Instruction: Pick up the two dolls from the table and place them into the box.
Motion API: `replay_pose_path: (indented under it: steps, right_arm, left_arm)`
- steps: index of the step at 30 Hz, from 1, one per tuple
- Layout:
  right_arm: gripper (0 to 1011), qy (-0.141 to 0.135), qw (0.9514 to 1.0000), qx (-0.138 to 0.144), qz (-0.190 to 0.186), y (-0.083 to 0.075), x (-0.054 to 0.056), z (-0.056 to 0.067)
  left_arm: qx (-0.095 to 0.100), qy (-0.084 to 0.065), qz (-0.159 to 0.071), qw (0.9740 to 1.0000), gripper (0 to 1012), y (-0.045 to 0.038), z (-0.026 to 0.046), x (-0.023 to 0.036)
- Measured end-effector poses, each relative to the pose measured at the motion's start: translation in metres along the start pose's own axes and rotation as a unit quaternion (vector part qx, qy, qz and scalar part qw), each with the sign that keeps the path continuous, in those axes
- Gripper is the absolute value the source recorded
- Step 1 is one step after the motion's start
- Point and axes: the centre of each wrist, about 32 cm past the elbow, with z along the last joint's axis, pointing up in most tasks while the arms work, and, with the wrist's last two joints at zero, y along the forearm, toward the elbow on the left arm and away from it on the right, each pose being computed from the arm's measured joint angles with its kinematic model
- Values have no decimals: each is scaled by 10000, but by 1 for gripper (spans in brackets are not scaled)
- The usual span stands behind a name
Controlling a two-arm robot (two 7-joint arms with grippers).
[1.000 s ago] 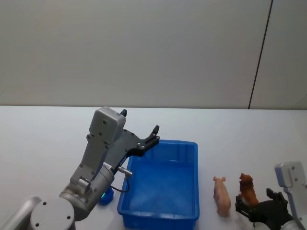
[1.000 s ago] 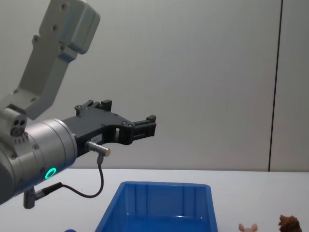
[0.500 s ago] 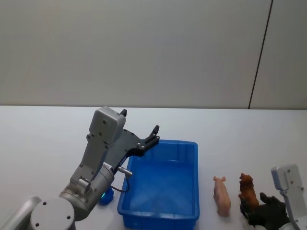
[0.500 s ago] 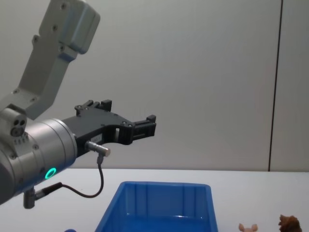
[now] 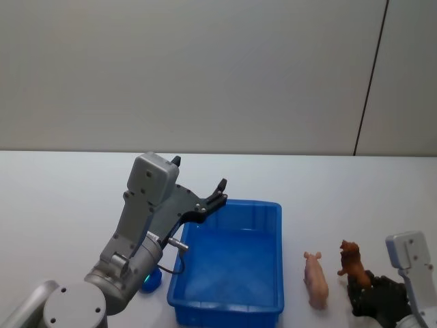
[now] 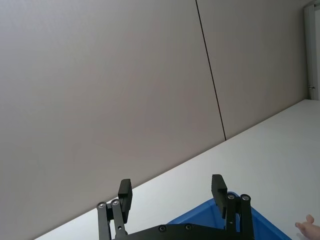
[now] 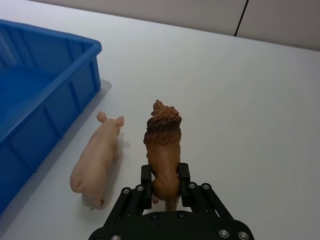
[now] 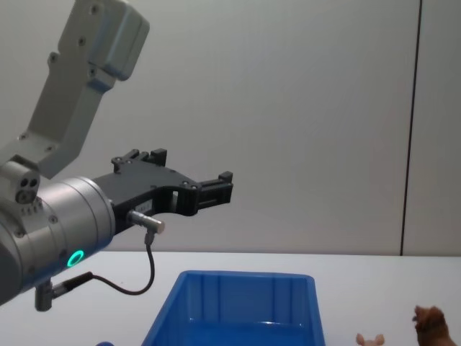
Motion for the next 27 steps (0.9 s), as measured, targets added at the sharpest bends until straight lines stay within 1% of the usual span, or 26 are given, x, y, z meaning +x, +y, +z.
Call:
replay_pose_path:
  steps: [4, 5, 8, 11, 12, 16, 18, 21, 22, 27]
  right_arm:
    - [297, -51, 9998, 176, -12, -32, -9, 61]
    - [298, -51, 9998, 176, -12, -32, -9, 61]
    - [297, -95, 9994, 333, 5, -57, -17, 113]
    - [298, -149, 9983, 556, 99, -85, -29, 189]
    - [297, -149, 9983, 556, 99, -85, -29, 189]
    - [297, -200, 9962, 792, 288, -100, -54, 275]
    - [297, -212, 9955, 853, 358, -100, -63, 297]
    - [298, -237, 9929, 1012, 582, -83, -103, 367]
    - [298, -237, 9929, 1012, 582, -83, -103, 367]
    - [298, -259, 9885, 1161, 936, -22, -186, 451]
  left_arm:
    - [0, 0, 0, 10000, 1001, 0, 0, 0]
    - [0, 0, 0, 10000, 1001, 0, 0, 0]
    - [0, 0, 0, 10000, 1001, 0, 0, 0]
    - [0, 0, 0, 10000, 1001, 0, 0, 0]
    - [0, 0, 0, 10000, 1001, 0, 0, 0]
    - [0, 0, 0, 10000, 1001, 0, 0, 0]
    - [0, 0, 0, 10000, 1001, 0, 0, 0]
    - [0, 0, 0, 10000, 1001, 0, 0, 0]
    - [0, 0, 0, 10000, 1001, 0, 0, 0]
    - [0, 0, 0, 10000, 1001, 0, 0, 0]
